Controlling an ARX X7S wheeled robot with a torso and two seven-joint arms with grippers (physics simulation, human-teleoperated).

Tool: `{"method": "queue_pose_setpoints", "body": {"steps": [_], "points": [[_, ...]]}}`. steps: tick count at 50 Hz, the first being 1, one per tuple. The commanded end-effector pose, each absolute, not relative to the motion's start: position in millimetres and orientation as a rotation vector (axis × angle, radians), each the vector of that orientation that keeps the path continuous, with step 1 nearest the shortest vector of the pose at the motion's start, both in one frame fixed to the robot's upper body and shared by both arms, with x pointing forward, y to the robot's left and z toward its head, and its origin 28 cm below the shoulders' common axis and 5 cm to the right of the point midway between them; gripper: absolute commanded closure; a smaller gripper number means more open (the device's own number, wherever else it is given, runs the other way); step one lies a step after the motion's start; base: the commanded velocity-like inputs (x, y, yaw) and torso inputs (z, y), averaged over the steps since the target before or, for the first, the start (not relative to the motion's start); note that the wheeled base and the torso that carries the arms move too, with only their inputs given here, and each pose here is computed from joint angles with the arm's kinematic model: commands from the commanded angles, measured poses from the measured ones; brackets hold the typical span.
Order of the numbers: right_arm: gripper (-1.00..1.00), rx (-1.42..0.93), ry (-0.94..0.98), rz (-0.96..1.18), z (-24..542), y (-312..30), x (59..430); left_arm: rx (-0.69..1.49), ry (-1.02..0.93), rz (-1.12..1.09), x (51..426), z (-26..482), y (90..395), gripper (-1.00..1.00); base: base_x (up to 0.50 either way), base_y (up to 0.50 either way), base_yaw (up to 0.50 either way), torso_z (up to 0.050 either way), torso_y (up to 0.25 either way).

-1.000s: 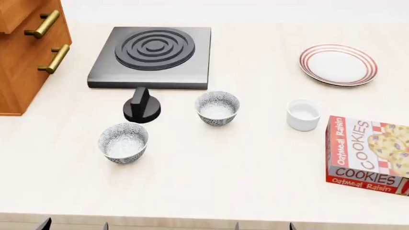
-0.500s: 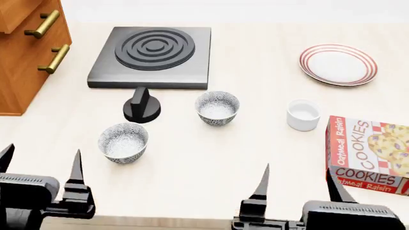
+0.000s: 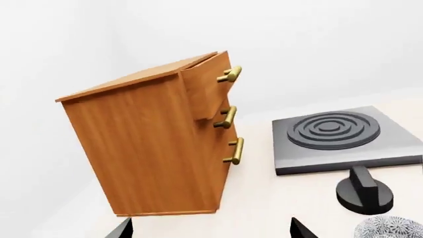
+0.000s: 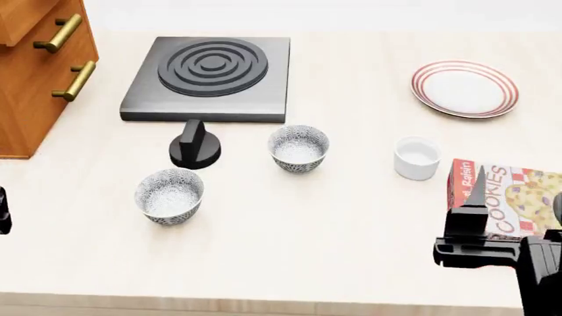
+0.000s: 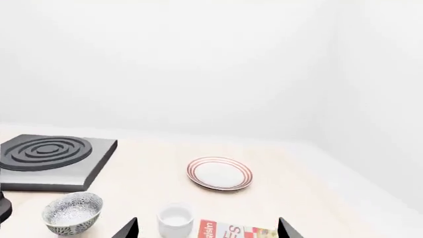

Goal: Pick the akita bowl next to the ramekin and place it on the plate.

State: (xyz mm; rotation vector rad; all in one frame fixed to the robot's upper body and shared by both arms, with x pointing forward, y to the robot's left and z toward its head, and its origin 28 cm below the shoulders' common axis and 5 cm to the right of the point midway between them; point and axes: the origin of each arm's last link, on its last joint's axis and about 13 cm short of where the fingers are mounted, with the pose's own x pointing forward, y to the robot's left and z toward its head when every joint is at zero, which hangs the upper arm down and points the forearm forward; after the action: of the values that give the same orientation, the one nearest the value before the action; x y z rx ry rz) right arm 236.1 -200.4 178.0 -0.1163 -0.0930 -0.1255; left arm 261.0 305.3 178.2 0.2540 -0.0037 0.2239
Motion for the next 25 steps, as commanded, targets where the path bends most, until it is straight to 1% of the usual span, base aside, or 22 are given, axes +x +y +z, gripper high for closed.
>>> {"method": "queue_pose_setpoints", "body": {"steps": [1,11,25], "points": [[-1.0,-0.102,-0.041,-0.157,156.3,-221.8,216.8,0.218,0.072,0.239,245.0,153.3,327.6,-1.0,0.0,0.0,0.0,0.0,0.0],[-1.0,0.003,0.006,-0.191,124.4,-224.4,205.1,0.226,0.115,0.229,235.2,127.8,325.5,-1.0,0.0,0.0,0.0,0.0,0.0],[-1.0,0.114,0.017,-0.225,103.0,-223.4,199.4,0.175,0.116,0.239,229.1,113.0,325.9,-1.0,0.0,0.0,0.0,0.0,0.0]]}}
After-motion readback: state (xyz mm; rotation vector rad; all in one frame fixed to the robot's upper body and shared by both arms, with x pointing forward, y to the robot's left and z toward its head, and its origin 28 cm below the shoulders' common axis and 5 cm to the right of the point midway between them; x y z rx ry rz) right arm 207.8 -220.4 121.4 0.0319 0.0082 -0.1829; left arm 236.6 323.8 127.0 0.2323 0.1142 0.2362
